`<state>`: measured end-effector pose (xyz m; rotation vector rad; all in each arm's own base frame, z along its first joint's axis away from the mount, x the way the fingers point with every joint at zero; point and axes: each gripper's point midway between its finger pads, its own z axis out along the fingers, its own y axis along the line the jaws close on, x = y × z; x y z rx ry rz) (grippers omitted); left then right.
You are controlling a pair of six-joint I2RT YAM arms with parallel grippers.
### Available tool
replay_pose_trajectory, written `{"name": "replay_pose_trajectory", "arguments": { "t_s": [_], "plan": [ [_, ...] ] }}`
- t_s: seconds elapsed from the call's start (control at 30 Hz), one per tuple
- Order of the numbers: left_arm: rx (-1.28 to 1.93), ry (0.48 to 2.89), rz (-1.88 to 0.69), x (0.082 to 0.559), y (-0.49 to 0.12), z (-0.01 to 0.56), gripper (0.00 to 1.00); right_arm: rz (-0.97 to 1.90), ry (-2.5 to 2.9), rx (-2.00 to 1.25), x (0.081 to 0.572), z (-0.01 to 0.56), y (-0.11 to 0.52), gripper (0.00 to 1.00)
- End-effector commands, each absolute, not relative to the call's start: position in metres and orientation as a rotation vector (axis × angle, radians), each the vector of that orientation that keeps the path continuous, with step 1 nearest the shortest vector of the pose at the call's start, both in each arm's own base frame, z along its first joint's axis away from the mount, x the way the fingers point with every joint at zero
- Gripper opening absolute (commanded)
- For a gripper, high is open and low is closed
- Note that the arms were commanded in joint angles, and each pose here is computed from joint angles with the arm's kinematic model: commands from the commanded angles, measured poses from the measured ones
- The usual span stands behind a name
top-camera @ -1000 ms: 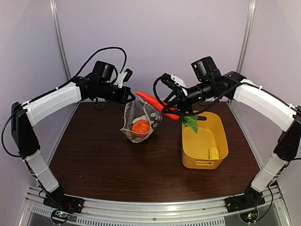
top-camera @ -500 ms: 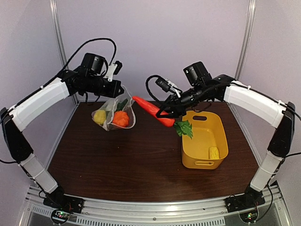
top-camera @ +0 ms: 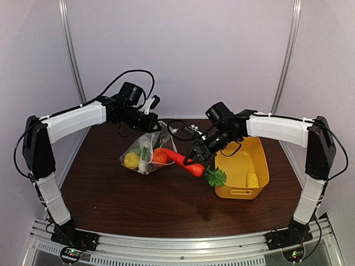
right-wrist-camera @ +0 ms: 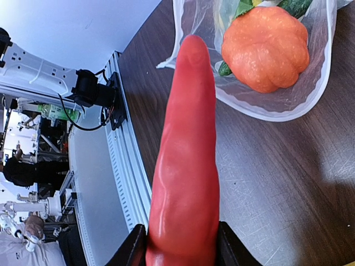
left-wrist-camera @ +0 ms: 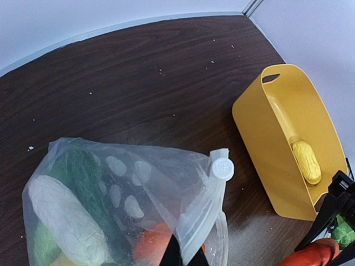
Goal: Place the food in the zip-top bag and seal the zipper
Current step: Place the fake vegetable in the zipper food storage bag.
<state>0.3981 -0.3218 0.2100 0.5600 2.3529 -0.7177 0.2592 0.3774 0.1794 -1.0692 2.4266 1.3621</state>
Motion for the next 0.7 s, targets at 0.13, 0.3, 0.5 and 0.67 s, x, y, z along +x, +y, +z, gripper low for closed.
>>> {"name": "replay_pose_trajectory", "arguments": {
  "t_s": [0.13,0.3,0.5,0.67],
  "plan": [
    [0.613,2.251,-0.904,0.382,-0.347,0.233,0.00,1.448,2.456,-0.804,0.285,0.198,0.394,0.39],
    [0.620,2.230,-0.944,0.379,-0.353,0.244,0.00,1.426,2.512,-0.663,0.313,0.190,0.400,0.41],
    [0.630,2.223,-1.007,0.372,-0.363,0.252,0.00,1.462,2.540,-0.513,0.333,0.184,0.401,0.41],
    [0.630,2.211,-1.014,0.369,-0.370,0.257,0.00,1.423,2.574,-0.394,0.345,0.176,0.391,0.41]
  ]
}}
